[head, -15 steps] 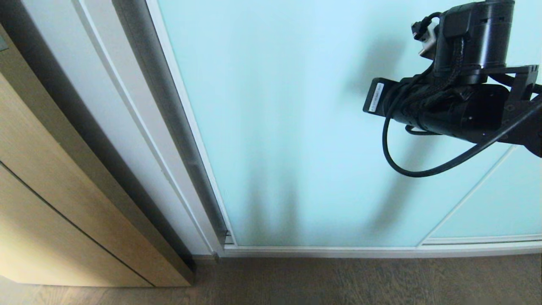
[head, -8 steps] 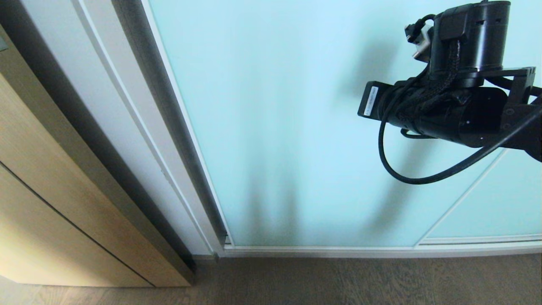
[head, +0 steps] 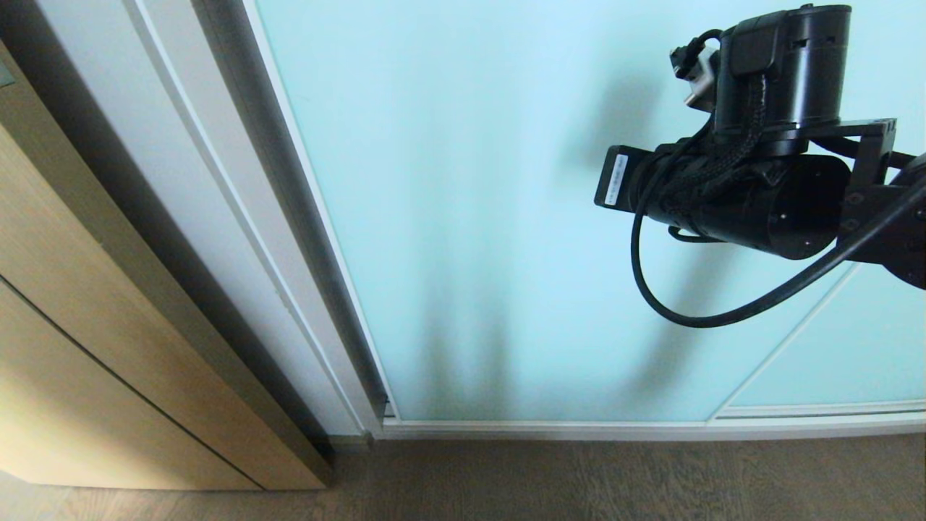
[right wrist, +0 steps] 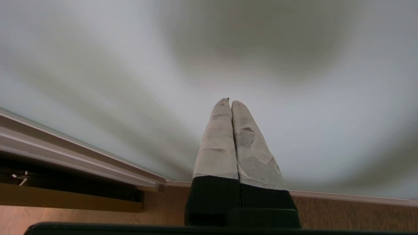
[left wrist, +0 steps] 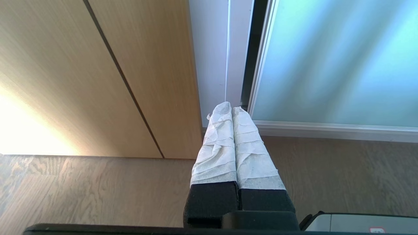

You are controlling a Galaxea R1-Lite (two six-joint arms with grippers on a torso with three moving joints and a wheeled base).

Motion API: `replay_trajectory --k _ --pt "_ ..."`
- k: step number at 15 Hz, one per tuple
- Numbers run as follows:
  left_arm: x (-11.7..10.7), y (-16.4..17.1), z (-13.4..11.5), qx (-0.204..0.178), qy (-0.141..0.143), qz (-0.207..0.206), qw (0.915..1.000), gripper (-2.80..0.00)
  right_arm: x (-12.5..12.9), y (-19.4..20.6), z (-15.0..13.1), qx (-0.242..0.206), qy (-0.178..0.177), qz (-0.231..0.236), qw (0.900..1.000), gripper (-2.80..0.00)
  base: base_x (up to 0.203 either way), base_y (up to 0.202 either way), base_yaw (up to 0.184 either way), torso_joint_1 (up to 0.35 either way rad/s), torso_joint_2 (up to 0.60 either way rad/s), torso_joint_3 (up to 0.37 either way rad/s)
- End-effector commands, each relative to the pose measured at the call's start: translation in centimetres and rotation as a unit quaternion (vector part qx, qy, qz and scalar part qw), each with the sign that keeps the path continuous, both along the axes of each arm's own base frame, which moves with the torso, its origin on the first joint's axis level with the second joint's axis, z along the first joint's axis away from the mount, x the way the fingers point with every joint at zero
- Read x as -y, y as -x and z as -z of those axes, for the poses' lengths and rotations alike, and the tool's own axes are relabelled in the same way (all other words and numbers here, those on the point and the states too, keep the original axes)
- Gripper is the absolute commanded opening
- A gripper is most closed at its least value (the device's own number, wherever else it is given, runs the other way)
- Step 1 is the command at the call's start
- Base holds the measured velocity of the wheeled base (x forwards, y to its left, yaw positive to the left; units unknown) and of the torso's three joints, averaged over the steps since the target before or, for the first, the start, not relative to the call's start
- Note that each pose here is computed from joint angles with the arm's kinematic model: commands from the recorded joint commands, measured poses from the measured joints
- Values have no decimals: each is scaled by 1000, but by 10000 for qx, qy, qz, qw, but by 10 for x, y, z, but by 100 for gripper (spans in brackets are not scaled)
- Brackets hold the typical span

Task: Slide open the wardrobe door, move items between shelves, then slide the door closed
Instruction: Close the door

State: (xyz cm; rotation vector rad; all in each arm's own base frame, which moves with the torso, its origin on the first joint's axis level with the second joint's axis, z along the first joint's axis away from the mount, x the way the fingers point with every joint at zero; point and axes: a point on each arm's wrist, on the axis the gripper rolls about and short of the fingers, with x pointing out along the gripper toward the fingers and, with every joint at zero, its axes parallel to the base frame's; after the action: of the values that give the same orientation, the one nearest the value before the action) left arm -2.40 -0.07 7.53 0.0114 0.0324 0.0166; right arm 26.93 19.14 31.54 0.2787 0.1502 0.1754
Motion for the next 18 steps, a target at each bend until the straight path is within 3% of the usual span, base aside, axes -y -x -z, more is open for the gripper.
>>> replay_trajectory --k 1,7,11,14,16,18 --pt "0 0 0 -7 -2 0 10000 -280 -2 2 2 -19 3 -19 10000 -280 0 0 0 0 0 0" --pt "0 0 0 -7 -2 -1 10000 -280 15 38 -19 237 -164 -85 9995 -280 0 0 0 0 0 0" --pt "0 0 0 -7 -2 0 10000 -280 44 70 -43 589 -368 480 9964 -280 0 0 0 0 0 0" --pt "0 0 0 -7 -2 -7 10000 -280 80 102 -61 757 -165 653 9949 -280 0 0 0 0 0 0" --pt "0 0 0 -7 -2 -8 10000 -280 123 124 -69 841 14 1040 9910 -280 0 0 0 0 0 0" --pt "0 0 0 -7 -2 -7 10000 -280 162 162 -71 995 135 1087 9890 -280 0 0 0 0 0 0"
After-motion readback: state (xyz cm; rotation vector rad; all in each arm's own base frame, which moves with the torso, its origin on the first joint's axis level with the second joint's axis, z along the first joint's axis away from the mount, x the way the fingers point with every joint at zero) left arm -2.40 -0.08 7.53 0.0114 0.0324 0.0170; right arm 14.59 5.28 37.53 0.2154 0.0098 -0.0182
